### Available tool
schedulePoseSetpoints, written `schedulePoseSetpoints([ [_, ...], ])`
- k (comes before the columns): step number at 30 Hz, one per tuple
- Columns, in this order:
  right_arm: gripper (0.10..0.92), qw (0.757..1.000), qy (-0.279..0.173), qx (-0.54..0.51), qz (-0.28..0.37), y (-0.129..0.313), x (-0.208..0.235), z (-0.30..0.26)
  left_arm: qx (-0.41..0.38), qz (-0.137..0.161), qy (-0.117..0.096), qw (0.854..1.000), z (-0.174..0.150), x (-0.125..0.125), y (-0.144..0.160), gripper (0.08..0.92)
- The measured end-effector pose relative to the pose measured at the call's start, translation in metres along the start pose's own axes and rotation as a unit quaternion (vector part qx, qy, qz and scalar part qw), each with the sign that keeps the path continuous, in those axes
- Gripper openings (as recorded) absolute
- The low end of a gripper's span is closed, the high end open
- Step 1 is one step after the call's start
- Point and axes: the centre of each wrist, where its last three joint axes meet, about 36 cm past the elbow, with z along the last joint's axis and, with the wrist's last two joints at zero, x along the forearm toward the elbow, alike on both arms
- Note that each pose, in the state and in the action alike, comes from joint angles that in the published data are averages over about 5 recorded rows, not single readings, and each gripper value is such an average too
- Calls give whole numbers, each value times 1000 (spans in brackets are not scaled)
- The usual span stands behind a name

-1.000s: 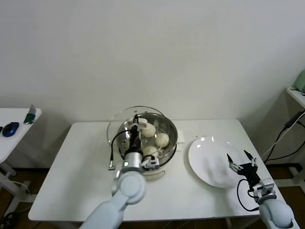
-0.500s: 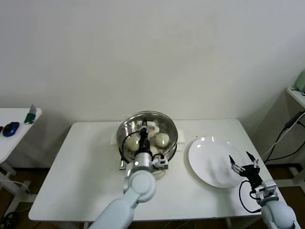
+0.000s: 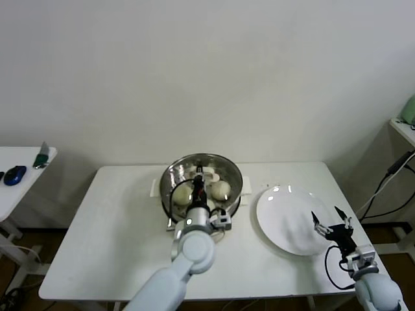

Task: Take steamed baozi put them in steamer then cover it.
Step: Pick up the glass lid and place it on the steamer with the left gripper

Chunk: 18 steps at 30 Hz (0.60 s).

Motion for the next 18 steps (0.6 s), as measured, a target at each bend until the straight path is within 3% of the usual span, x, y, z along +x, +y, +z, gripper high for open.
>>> schedulePoseSetpoints([
  [18,823,1000,0,-3,-1,2,2,4,-15,1,0,1000,3,-5,-2,142],
])
